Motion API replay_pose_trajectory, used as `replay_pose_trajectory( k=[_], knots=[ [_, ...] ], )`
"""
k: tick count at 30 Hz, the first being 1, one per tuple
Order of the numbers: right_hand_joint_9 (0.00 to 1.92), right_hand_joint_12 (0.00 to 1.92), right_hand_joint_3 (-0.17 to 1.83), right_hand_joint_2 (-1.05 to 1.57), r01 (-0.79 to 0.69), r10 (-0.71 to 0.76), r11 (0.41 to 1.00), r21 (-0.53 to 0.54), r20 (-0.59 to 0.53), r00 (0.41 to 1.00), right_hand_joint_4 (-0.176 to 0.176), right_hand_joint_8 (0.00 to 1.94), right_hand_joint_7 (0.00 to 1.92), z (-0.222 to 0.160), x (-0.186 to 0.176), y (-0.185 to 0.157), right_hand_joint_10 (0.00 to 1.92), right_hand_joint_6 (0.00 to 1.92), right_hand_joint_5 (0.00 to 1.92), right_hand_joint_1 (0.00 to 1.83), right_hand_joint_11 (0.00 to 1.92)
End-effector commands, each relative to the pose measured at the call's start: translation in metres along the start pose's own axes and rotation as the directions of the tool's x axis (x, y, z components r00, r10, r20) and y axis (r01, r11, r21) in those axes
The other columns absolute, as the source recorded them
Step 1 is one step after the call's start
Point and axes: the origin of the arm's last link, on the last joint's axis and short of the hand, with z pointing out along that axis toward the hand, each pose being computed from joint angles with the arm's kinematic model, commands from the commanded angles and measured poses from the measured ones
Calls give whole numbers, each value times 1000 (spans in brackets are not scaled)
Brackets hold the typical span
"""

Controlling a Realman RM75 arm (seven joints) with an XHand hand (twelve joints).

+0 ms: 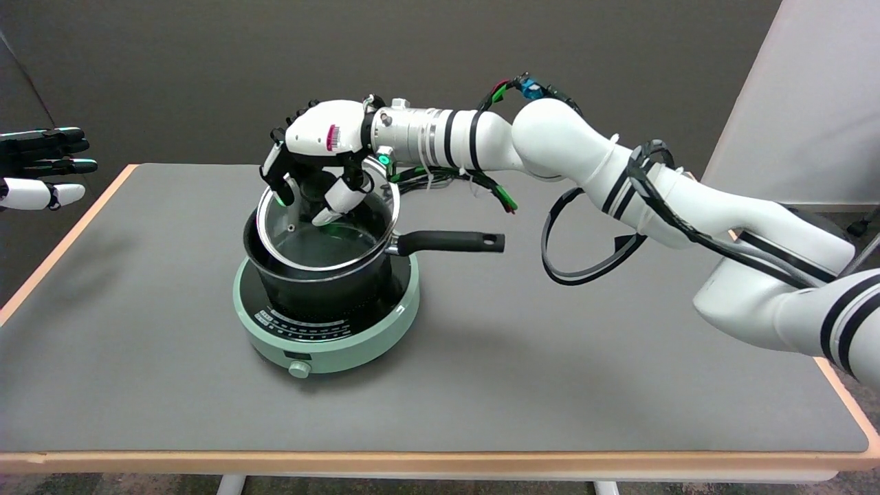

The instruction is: Pick up the pot lid.

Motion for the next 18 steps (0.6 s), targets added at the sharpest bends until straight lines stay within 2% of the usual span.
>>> replay_pose_trajectory(
  k=[1, 6, 18],
  knots=[
    [899, 1107, 372, 951, 3, -3, 1000, 6, 1, 1000, 176, 1167, 926, -1, 0, -1, 1012, 957, 726, 1357, 644],
    [915, 1229, 378, 949, 2, -2, 1000, 5, 0, 1000, 176, 1171, 925, -1, 0, -1, 1194, 960, 735, 1358, 721],
    [911, 1250, 372, 959, 21, -21, 1000, 0, -16, 1000, 176, 1192, 910, -2, 12, 2, 1241, 947, 741, 1355, 728]
  ],
)
